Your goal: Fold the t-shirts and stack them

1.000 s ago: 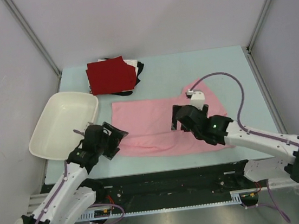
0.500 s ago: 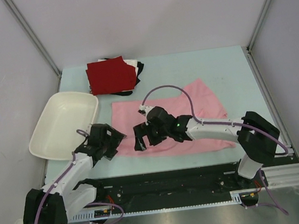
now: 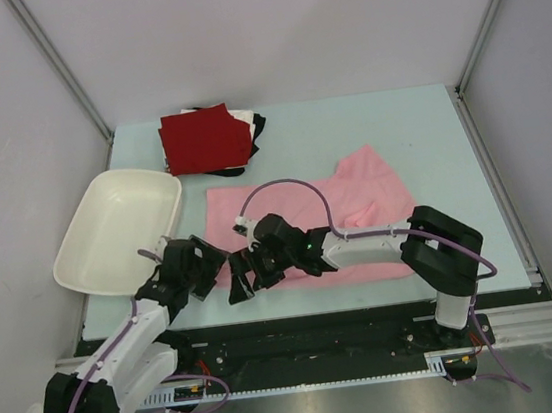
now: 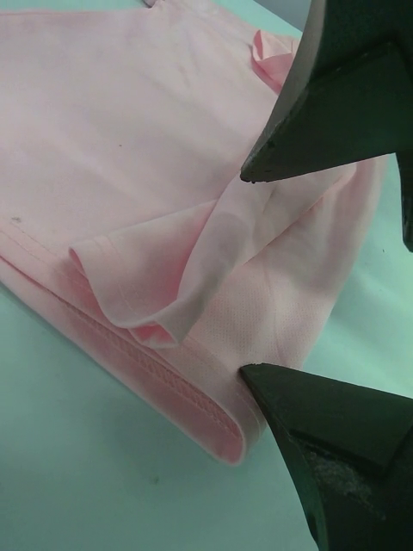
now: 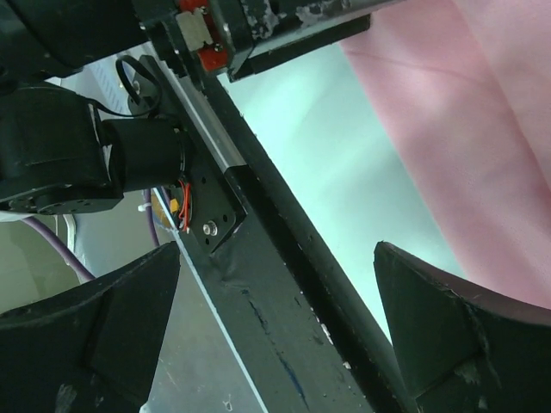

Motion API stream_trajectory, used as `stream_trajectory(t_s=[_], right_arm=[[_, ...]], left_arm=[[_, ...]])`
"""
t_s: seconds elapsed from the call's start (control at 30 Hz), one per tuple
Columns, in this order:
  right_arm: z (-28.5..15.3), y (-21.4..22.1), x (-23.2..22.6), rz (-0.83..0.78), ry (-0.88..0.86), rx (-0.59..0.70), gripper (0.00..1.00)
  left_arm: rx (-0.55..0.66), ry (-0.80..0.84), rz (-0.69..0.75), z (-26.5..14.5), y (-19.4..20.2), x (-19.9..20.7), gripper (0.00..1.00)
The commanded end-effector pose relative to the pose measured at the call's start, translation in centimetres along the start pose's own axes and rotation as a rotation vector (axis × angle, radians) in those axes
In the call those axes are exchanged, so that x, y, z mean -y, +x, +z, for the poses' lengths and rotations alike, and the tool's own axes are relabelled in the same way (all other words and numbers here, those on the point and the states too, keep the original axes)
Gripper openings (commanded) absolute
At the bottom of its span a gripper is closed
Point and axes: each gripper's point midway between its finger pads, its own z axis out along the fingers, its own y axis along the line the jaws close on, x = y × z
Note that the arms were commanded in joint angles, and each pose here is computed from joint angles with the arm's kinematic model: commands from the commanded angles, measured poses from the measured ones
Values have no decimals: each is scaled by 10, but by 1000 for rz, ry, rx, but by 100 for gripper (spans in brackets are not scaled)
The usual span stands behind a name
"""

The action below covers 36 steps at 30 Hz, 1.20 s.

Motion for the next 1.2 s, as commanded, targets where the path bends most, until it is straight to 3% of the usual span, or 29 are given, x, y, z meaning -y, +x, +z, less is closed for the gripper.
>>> stream_trajectory(t_s=[0.0,0.8,1.17], right_arm=[[11,-21,-16,-44,-52,67,100],[33,-54,40,-128,55,190,100],[29,-97,71,-262,223,382,100]], left_arm=[[16,-62,-3,1,1,-22,93],[-2,-74,-14,2,10,-38,92],[-6,-78,-12,4,11,-39,92]])
